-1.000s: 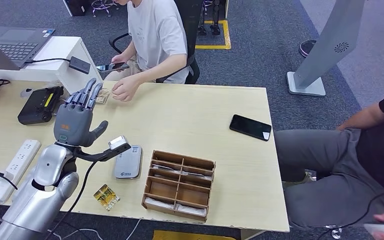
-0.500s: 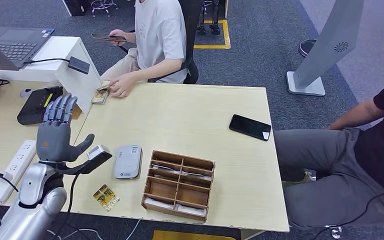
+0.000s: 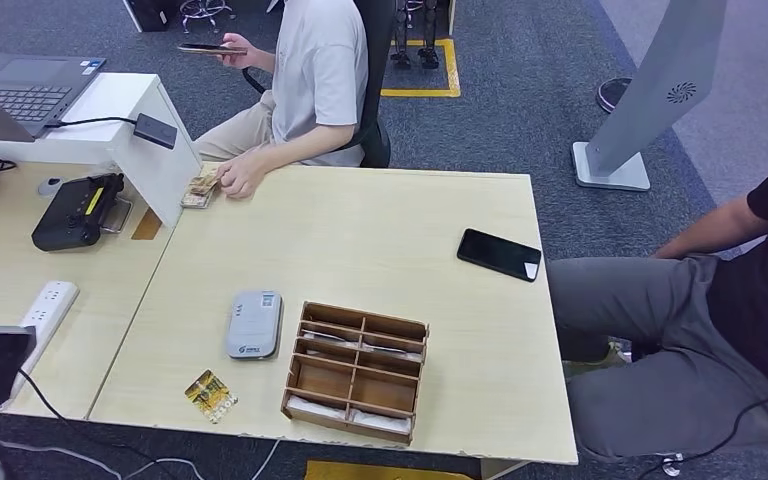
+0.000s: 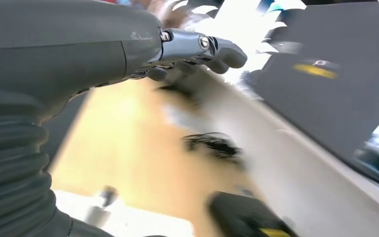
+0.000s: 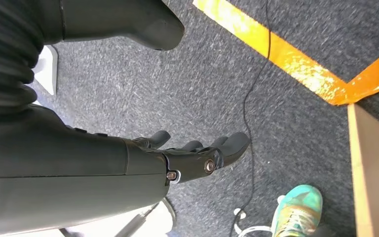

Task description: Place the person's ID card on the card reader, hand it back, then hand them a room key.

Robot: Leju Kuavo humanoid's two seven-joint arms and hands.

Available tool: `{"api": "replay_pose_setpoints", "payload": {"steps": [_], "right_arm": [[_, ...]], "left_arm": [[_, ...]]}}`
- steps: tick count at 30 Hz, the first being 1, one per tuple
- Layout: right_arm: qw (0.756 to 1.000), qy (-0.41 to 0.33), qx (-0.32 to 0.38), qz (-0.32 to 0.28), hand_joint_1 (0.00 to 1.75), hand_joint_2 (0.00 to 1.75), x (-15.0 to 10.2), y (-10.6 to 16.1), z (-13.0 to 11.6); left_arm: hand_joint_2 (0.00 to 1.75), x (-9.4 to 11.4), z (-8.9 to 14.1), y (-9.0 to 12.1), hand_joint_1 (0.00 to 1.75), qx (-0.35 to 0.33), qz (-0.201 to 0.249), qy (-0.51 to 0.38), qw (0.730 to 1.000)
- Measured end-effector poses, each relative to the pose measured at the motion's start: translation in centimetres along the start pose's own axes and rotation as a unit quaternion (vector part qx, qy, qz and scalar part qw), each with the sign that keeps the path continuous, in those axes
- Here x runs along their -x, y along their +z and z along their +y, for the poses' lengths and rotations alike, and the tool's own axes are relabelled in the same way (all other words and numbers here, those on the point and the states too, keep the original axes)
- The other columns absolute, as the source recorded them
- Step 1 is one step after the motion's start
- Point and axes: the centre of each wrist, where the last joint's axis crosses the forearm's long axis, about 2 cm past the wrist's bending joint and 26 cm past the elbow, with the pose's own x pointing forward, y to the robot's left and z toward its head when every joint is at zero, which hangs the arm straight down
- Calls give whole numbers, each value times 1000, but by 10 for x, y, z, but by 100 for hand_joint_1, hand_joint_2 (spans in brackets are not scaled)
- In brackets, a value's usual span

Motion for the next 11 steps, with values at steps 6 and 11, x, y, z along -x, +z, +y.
{"api": "replay_pose_setpoints", "payload": {"steps": [6, 11], "right_arm": [[1000, 7, 5, -17, 0, 175, 5, 3, 3], [1000, 8, 4, -28, 0, 175, 4, 2, 3]], "left_arm": [[175, 111, 90, 37, 0, -77, 259, -60, 961], [175, 129, 82, 143, 0, -117, 497, -86, 856]]}}
